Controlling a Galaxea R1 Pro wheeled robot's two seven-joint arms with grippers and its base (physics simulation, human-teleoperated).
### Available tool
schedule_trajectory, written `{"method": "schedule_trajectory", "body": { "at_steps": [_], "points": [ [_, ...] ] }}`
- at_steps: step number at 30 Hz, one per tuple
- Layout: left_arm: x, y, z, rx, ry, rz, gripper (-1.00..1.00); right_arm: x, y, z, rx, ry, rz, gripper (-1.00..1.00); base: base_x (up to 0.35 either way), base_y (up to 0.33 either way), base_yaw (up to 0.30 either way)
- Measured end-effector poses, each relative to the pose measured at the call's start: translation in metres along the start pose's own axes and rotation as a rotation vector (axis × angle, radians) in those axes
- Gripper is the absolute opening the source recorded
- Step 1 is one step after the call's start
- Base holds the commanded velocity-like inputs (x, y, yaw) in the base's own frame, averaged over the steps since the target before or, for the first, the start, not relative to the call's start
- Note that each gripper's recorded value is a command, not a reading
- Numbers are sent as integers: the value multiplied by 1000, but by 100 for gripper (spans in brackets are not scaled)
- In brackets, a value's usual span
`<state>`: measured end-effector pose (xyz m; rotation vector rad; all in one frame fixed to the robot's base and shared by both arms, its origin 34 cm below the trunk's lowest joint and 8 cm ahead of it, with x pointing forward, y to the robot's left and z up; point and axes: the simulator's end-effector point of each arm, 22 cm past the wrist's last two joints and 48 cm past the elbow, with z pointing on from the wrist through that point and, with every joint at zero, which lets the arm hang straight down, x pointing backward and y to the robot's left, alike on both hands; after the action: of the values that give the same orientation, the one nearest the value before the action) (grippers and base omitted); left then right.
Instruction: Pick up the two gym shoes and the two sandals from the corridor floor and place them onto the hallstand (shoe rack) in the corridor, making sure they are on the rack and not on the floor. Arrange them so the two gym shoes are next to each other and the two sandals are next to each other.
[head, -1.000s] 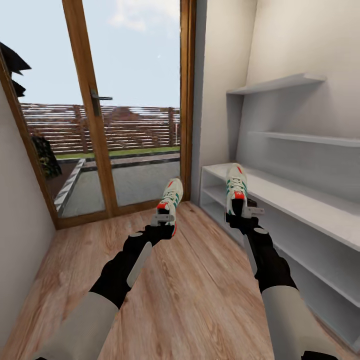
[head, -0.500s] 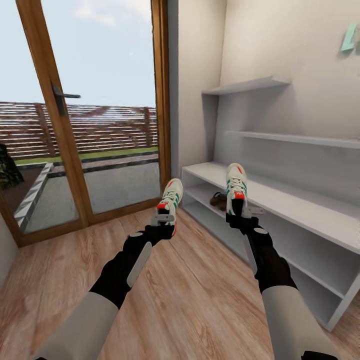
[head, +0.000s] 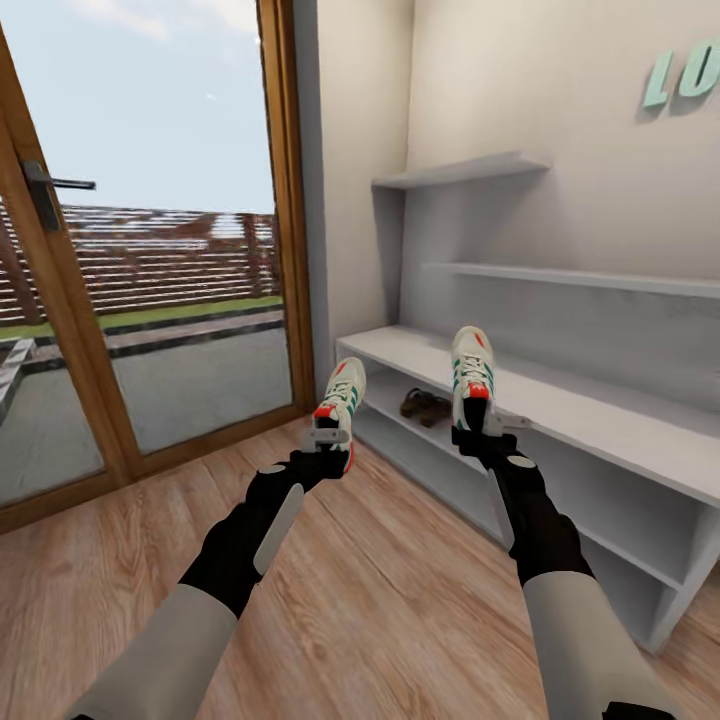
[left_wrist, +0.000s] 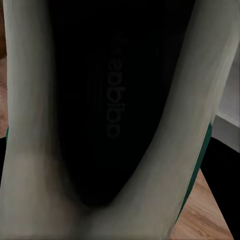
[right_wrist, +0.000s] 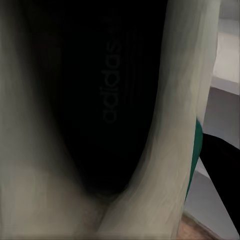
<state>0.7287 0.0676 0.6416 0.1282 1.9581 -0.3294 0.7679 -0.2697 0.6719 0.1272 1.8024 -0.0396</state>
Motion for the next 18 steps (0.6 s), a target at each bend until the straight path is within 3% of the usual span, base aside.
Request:
{"method": "schedule_trajectory", "body": {
  "at_steps": [5,12,18],
  "points": [
    [0,0,0,1,1,-1,-100,0,0,0,1,0,-1,-100,205,283,-65],
    [0,0,0,0,0,0,-100,0,0,0,1,0,0,-100,177,277,-253],
    [0,0,0,0,0,0,-100,0,0,0,0,0,0,-100,124,116,-266]
  ]
}}
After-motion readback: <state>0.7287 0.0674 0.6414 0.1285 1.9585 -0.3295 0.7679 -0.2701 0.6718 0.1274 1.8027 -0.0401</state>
